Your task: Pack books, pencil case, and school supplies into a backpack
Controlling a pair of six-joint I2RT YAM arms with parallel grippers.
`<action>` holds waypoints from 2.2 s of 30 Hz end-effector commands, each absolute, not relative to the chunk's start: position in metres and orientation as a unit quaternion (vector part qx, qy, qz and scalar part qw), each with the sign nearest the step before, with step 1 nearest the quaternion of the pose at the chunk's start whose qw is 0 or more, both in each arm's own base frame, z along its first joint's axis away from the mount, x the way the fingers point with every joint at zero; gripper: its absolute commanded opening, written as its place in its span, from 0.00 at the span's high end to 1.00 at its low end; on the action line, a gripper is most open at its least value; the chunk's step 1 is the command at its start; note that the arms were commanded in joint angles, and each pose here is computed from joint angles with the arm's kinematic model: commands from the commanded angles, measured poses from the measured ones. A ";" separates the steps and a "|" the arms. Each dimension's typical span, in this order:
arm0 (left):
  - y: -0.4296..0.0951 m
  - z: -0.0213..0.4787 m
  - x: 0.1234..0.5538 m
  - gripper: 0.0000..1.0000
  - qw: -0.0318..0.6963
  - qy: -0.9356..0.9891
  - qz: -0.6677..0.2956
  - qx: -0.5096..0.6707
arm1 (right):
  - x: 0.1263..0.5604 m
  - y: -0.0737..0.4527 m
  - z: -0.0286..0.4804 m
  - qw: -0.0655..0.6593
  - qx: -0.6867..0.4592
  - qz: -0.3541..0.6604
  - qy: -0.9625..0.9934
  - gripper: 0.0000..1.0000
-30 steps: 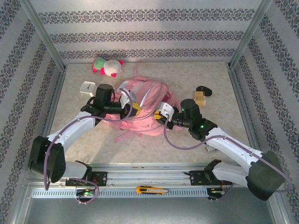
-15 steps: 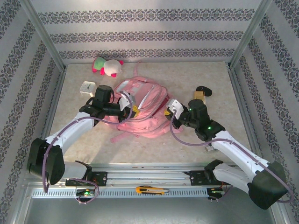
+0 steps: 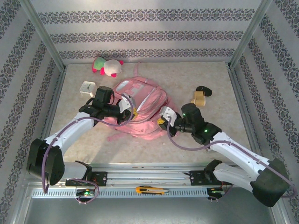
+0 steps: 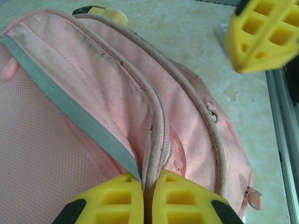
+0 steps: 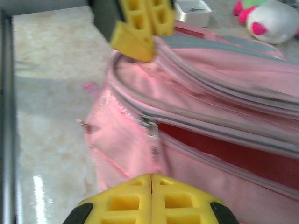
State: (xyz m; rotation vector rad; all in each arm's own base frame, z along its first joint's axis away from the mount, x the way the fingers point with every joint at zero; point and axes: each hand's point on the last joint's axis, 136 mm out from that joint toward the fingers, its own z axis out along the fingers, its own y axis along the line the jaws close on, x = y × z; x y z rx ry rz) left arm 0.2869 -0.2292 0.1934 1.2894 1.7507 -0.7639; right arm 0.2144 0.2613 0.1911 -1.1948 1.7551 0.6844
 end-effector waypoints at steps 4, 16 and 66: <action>-0.224 0.220 0.301 0.97 0.451 0.674 -0.272 0.519 | 0.200 0.287 0.197 0.431 -0.481 0.302 0.701 1.00; -0.222 0.237 0.270 0.59 0.459 0.660 -0.283 0.523 | 0.207 0.305 0.210 0.442 -0.450 0.329 0.703 1.00; -0.241 0.149 0.241 0.36 0.415 0.647 -0.258 0.585 | 0.213 0.285 0.186 0.407 -0.347 0.362 0.764 1.00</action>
